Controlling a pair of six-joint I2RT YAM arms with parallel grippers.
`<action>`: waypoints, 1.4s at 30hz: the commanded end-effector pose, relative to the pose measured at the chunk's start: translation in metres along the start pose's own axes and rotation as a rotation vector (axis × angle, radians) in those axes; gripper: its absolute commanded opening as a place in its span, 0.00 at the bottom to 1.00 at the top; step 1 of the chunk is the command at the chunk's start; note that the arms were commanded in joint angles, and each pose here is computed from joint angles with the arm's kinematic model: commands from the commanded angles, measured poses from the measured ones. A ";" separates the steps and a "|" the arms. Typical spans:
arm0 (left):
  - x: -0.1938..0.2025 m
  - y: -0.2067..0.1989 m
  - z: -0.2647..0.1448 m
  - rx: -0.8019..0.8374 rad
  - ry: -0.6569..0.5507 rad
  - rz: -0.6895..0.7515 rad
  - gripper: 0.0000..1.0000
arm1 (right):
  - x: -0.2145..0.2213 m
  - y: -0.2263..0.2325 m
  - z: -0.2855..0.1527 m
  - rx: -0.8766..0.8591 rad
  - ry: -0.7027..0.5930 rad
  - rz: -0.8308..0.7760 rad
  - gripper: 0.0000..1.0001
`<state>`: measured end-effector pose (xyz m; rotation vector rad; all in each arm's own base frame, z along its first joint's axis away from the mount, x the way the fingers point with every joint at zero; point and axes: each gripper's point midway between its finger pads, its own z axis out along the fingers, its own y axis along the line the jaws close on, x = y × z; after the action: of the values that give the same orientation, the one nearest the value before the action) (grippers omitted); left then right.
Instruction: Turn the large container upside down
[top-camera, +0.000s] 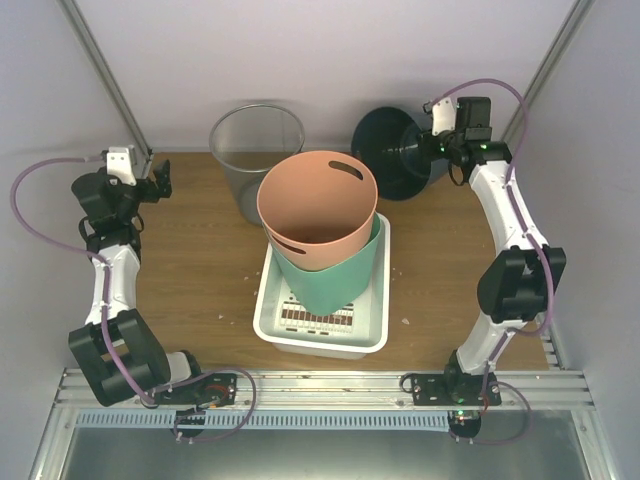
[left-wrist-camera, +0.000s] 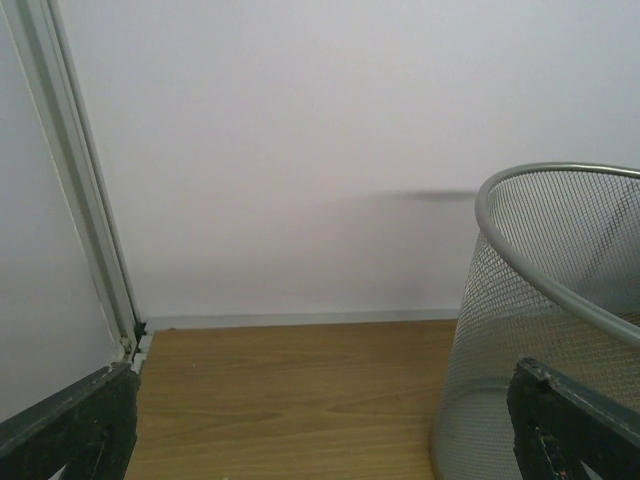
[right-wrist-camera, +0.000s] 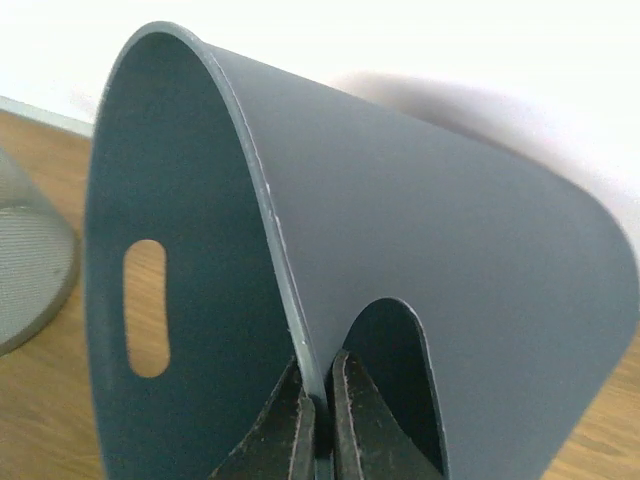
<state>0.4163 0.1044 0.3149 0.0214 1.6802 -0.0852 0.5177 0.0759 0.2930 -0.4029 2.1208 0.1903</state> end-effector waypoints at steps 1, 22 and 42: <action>-0.018 0.005 0.000 -0.015 -0.043 0.026 0.99 | 0.107 0.049 0.032 -0.292 0.343 0.238 0.01; -0.021 0.007 0.000 -0.028 -0.047 0.047 0.99 | 0.126 0.036 0.045 -0.421 0.364 0.344 0.23; -0.029 0.007 0.000 -0.023 -0.060 0.047 0.99 | 0.132 0.032 0.073 -0.424 0.269 0.408 0.45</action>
<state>0.4195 0.1084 0.3222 0.0232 1.6723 -0.0599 0.4978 0.0952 0.1473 -0.3305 2.4387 0.8065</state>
